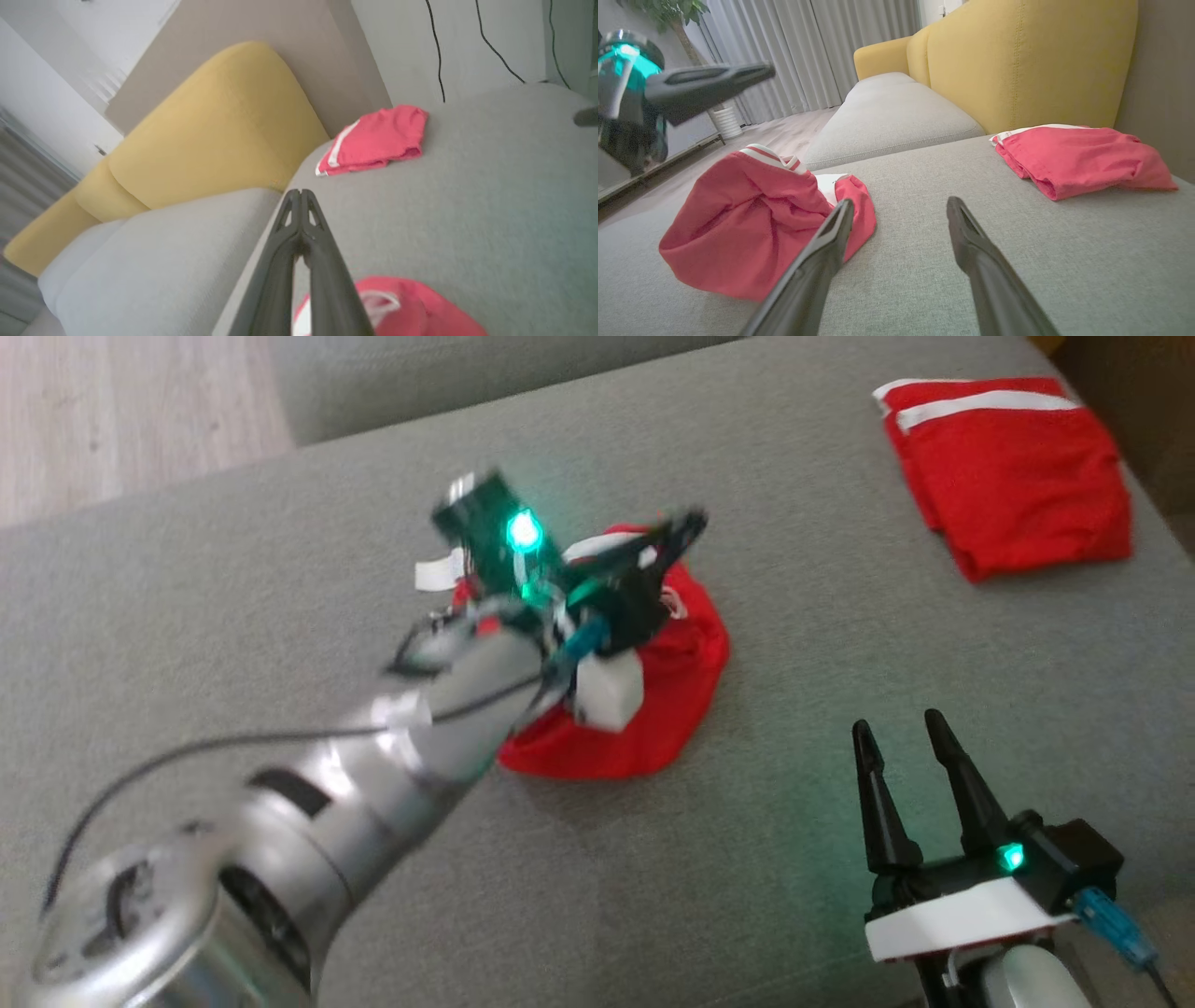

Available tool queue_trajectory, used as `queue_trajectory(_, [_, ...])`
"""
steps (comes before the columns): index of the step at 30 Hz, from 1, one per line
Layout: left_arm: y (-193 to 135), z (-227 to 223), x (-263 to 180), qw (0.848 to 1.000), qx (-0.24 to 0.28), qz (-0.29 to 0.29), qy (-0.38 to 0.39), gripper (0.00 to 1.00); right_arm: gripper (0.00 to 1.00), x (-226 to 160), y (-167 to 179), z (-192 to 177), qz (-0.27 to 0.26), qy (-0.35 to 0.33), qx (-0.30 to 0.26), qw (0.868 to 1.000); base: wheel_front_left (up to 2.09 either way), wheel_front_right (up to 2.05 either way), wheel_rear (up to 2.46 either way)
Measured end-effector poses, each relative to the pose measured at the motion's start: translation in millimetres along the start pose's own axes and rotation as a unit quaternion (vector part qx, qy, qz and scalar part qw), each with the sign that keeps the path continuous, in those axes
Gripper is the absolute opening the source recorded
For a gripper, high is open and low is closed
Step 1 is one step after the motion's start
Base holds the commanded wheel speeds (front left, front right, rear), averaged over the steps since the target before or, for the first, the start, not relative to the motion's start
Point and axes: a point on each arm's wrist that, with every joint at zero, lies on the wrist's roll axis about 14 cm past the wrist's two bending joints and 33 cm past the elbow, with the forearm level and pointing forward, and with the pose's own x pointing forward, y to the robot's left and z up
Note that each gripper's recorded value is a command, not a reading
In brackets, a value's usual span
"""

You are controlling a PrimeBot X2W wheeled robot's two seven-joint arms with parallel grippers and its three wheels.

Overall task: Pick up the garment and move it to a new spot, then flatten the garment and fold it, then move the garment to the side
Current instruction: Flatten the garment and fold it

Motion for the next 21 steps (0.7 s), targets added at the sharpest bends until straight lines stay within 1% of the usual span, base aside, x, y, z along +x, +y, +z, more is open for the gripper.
queue_trajectory(2, [12.4,25.5,6.9,0.999,0.016,0.005,-0.028,0.00,1.00,-3.9,-2.4,3.2,-0.006,-0.006,0.004,1.000,0.00,0.00,0.00])
queue_trajectory(4, [18.1,50.7,12.3,0.998,0.019,0.001,-0.055,0.00,1.00,-8.0,-5.5,6.6,-0.012,-0.012,0.005,1.000,0.00,0.00,0.00])
queue_trajectory(5, [18.2,58.6,14.2,0.998,0.018,-0.001,-0.062,0.09,1.00,-9.9,-7.2,8.4,-0.015,-0.015,0.005,1.000,0.00,0.00,0.00])
queue_trajectory(6, [15.4,61.3,15.2,0.998,0.014,-0.007,-0.064,0.85,1.00,-11.9,-8.9,9.7,-0.019,-0.017,0.005,1.000,0.00,0.00,0.00])
queue_trajectory(7, [10.9,59.0,16.2,0.998,0.008,-0.013,-0.056,1.00,1.00,-13.8,-10.7,9.9,-0.022,-0.018,0.005,1.000,0.00,0.00,0.00])
queue_trajectory(9, [-2.4,43.9,16.7,0.999,-0.007,-0.032,-0.026,1.00,1.00,-16.7,-13.5,6.8,-0.028,-0.013,0.006,1.000,0.00,0.00,0.00])
queue_trajectory(11, [-18.4,17.0,14.6,0.998,-0.026,-0.050,0.019,1.00,1.00,-17.4,-14.4,0.3,-0.030,-0.002,0.007,1.000,0.00,0.00,0.00])
queue_trajectory(13, [-31.7,-15.2,9.8,0.995,-0.039,-0.064,0.073,1.00,1.00,-13.6,-15.0,-1.5,-0.031,0.002,0.006,0.999,0.00,0.00,0.00])
queue_trajectory(15, [-41.2,-40.0,5.2,0.990,-0.054,-0.073,0.109,1.00,1.00,-9.6,-15.6,-4.4,-0.032,0.008,0.005,0.999,0.00,0.00,0.00])
queue_trajectory(21, [-37.7,-91.1,-1.4,0.981,-0.060,-0.059,0.176,1.00,1.00,8.7,-13.7,-12.1,-0.024,0.021,0.001,0.999,0.00,0.00,0.00])
